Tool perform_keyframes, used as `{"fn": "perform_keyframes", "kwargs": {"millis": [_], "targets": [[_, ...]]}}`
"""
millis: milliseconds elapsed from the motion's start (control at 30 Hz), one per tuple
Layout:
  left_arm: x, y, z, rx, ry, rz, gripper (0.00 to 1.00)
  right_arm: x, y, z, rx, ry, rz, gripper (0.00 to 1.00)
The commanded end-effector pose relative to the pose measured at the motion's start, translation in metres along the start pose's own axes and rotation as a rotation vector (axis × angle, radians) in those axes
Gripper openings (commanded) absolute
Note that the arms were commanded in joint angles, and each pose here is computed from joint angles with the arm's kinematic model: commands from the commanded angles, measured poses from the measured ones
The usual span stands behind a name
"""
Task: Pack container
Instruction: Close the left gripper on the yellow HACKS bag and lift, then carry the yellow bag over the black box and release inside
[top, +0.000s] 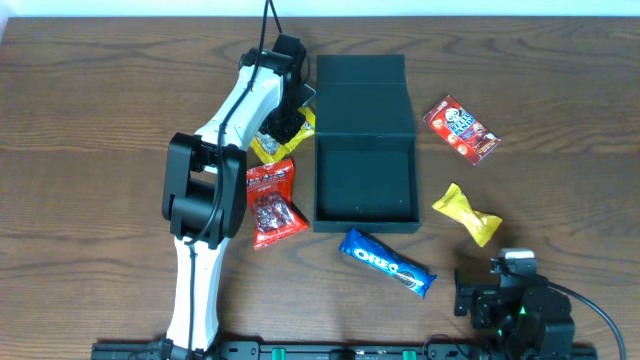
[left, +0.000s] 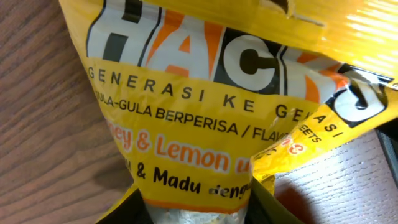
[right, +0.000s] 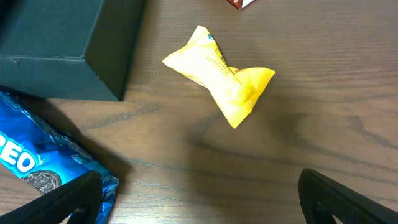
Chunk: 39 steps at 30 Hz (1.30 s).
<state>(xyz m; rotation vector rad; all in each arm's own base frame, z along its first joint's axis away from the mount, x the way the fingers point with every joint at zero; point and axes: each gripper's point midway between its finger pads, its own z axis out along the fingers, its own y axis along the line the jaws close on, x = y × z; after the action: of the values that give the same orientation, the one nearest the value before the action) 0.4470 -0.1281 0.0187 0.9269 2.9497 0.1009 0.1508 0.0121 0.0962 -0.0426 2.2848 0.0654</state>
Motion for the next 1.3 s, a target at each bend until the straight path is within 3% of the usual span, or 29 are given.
{"fn": "perform_keyframes", "kwargs": {"millis": [0,967,1267], "targets": [[0.003,-0.003,-0.002,0.005,0.004,0.006,0.37,0.003,-0.002,0.001,0.009,0.008,-0.001,0.99],[0.002,0.004,-0.003,0.001,-0.01,-0.081,0.13,0.003,-0.002,0.001,0.009,0.008,-0.001,0.99],[-0.01,0.016,-0.05,-0.025,-0.132,-0.152,0.07,0.003,-0.002,0.001,0.009,0.009,-0.001,0.99]]}}
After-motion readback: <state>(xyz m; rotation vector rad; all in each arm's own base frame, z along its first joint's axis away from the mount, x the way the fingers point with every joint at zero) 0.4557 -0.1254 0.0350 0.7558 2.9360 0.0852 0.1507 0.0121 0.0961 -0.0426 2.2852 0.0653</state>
